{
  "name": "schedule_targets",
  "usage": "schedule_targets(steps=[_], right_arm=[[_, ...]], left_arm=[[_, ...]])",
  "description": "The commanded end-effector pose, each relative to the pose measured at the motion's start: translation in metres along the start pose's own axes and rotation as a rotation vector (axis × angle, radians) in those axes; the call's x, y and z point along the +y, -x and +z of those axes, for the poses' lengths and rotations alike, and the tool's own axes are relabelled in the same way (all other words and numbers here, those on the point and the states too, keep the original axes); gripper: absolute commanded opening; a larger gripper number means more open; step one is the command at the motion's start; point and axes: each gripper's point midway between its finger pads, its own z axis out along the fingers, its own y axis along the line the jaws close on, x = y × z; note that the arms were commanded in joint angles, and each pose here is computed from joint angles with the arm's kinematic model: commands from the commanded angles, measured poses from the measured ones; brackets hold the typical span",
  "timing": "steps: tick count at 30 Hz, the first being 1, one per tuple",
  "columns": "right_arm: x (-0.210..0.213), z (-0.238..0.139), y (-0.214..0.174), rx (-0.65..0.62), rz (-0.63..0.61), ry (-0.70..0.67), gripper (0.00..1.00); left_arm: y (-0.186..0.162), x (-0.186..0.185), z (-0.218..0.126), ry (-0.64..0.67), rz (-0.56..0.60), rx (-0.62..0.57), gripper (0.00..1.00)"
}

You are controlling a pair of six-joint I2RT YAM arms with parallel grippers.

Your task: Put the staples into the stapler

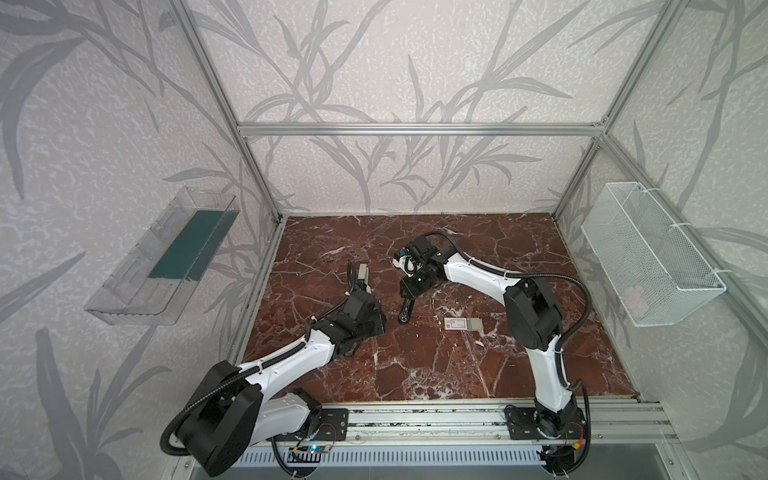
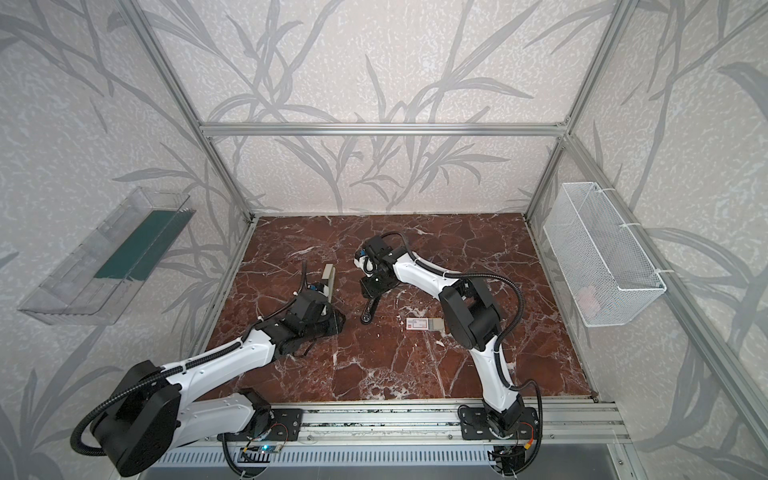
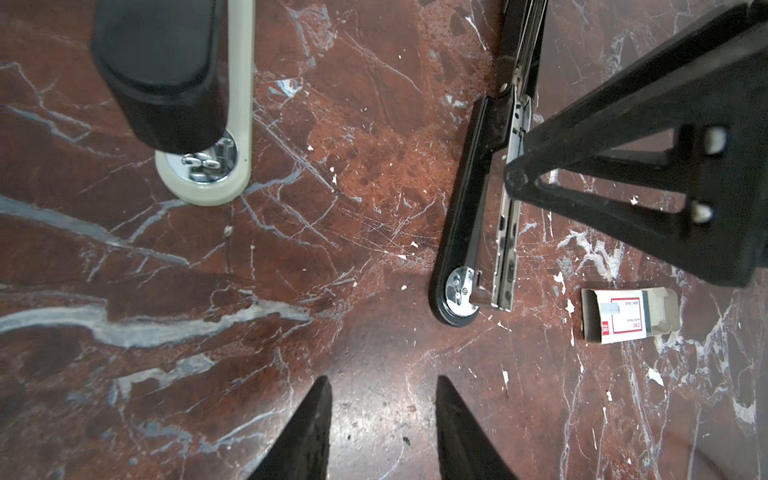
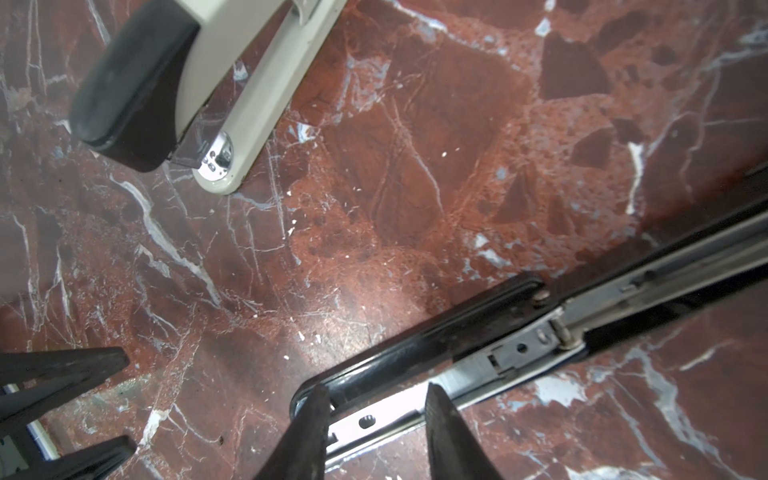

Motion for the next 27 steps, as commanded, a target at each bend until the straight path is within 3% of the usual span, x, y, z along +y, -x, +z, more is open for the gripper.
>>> schedule_targets(steps=[1, 10, 27], right_arm=[[-0.007, 0.008, -0.011, 0.063, -0.004, -0.027, 0.40], [-0.012, 0.001, -0.010, 0.045, -0.011, -0.067, 0.39], [0.019, 0.018, -0.041, 0.158, -0.046, -0.021, 0.39]], left_arm=[[0.004, -0.001, -0.003, -0.013, -0.018, -0.023, 0.42], [0.003, 0.002, -0.002, -0.016, -0.028, -0.023, 0.42], [0.004, 0.001, 0.000, -0.020, -0.036, -0.025, 0.42]])
